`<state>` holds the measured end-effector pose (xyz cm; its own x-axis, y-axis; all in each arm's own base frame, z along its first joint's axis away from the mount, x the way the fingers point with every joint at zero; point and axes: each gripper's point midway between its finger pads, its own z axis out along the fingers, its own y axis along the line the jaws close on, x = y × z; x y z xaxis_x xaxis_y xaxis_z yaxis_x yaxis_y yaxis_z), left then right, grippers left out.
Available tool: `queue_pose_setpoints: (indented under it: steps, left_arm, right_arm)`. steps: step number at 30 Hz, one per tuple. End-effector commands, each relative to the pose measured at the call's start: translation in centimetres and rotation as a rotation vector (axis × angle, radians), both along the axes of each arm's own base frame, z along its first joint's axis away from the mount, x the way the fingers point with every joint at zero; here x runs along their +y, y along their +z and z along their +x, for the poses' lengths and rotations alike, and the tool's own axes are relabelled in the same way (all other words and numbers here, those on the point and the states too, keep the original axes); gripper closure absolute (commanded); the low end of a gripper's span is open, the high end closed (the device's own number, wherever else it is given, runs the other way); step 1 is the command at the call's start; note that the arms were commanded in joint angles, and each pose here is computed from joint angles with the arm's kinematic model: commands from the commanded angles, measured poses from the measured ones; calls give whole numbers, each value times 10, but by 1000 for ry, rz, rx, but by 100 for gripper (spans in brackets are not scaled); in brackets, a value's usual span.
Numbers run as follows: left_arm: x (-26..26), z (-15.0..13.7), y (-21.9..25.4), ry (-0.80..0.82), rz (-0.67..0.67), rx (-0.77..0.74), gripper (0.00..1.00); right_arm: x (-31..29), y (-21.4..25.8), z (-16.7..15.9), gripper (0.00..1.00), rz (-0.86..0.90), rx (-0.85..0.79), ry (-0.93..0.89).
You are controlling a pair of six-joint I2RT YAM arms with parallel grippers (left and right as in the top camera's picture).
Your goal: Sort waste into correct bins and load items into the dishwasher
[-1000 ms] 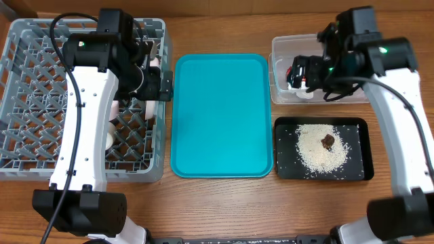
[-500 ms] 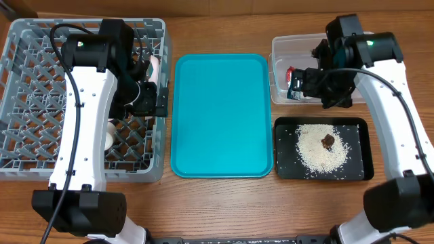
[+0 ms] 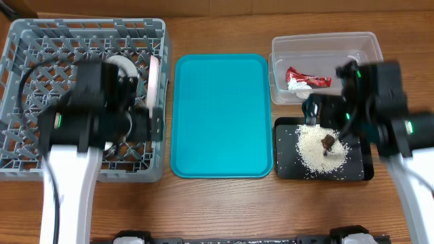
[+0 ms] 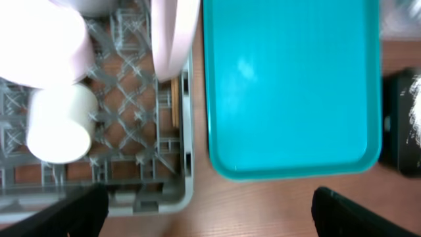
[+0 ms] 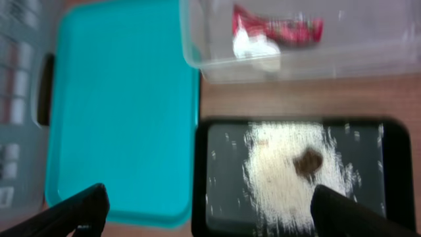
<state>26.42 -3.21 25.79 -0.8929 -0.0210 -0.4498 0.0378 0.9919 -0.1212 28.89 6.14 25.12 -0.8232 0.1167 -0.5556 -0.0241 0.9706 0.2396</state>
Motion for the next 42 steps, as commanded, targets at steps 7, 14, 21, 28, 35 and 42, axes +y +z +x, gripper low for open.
queue_pose_setpoints:
  steps: [7, 14, 21, 28, 35, 42]
  left_arm:
    - [4, -47, 3, -8, -4, -319, 0]
    - [5, -56, -2, -7, -4, -326, 0]
    - [5, -58, -5, -8, -3, -308, 0]
    - [5, -58, -5, -7, -3, -307, 0]
    - [5, -58, -5, -7, -3, -307, 0]
    - [5, -58, -5, -8, -3, -307, 0]
  right_arm:
    - [-22, 29, -54, 0, -31, -245, -60]
    - [-24, 31, -63, 0, -30, -251, -61]
    - [-24, 26, -63, 0, -34, -226, -60]
    - [-24, 25, -63, 0, -35, -225, -60]
    - [-24, 25, -63, 0, -35, -225, -60]
    - [-28, 23, -62, 0, -57, -217, -77]
